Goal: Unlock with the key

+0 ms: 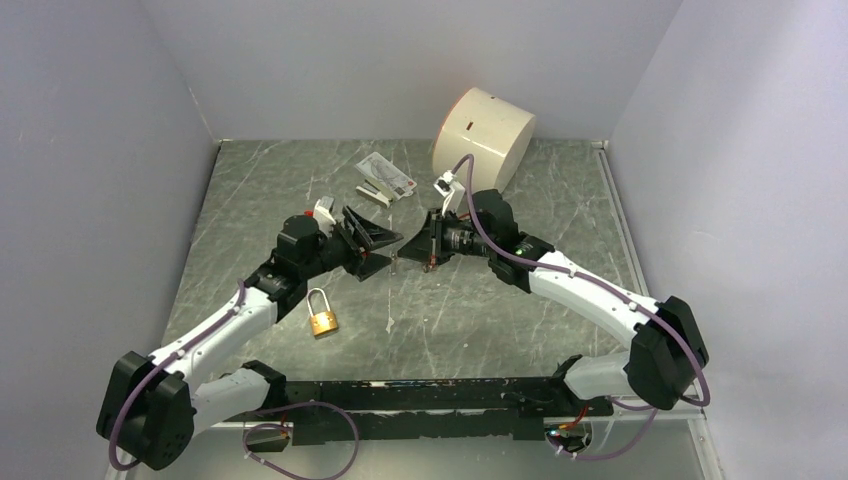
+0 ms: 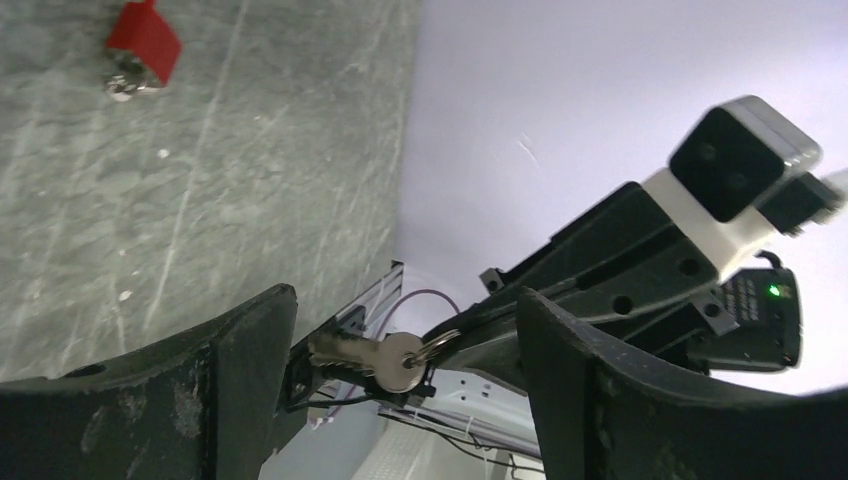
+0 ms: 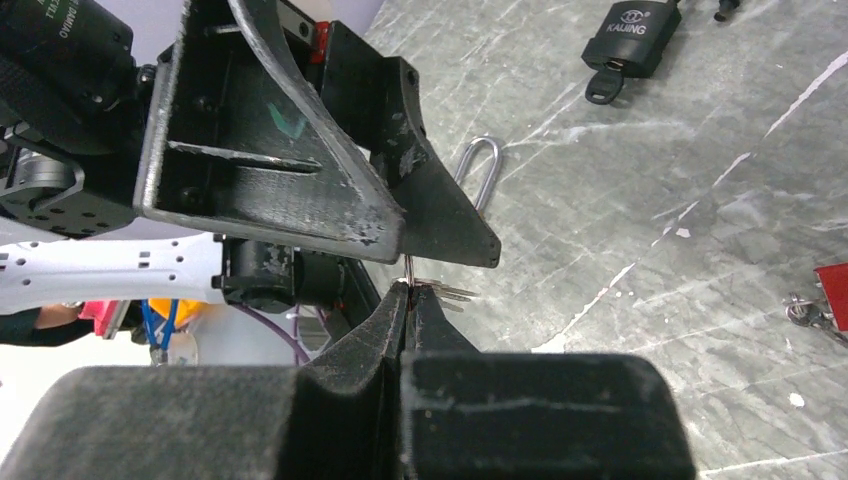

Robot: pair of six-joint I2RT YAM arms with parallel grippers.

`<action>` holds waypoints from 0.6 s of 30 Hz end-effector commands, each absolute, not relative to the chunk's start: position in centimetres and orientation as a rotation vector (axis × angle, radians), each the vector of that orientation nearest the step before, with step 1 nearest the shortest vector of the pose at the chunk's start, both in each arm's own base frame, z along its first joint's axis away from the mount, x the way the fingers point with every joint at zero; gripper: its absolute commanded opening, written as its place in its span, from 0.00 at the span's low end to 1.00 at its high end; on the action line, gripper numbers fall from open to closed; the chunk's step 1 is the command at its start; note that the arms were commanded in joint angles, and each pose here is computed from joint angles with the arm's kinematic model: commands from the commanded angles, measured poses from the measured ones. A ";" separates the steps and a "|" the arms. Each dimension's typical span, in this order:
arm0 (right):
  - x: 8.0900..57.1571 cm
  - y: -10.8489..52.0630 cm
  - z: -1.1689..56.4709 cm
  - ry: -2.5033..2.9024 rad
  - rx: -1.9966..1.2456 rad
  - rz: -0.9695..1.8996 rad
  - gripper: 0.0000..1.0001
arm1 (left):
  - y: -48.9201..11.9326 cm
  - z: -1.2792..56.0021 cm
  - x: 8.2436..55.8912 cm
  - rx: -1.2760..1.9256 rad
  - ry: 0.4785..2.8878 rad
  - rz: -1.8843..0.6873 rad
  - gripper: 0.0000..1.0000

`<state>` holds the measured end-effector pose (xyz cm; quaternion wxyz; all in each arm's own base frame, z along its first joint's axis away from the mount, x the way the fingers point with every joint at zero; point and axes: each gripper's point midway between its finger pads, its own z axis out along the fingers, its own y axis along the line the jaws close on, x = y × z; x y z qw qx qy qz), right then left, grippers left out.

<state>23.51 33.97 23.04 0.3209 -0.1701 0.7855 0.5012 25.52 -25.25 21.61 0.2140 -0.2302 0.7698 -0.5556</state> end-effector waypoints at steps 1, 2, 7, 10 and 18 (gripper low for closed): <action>22.8 34.0 26.3 1.977 -0.487 1.386 0.00 | -26.3 24.6 25.6 -0.497 2.018 -1.673 0.85; 22.8 34.0 26.4 1.974 -0.487 1.389 0.00 | -26.4 24.8 25.5 -0.481 2.010 -1.683 0.86; 22.9 33.8 27.1 1.977 -0.461 1.409 0.00 | -26.9 26.7 24.7 -0.281 1.935 -1.730 0.89; 22.9 33.7 27.9 1.967 -0.451 1.438 0.00 | -27.2 27.3 23.7 -0.107 1.898 -1.723 0.90; 23.1 33.1 29.1 1.962 -0.426 1.453 0.00 | -28.0 27.7 21.7 0.134 1.889 -1.788 0.76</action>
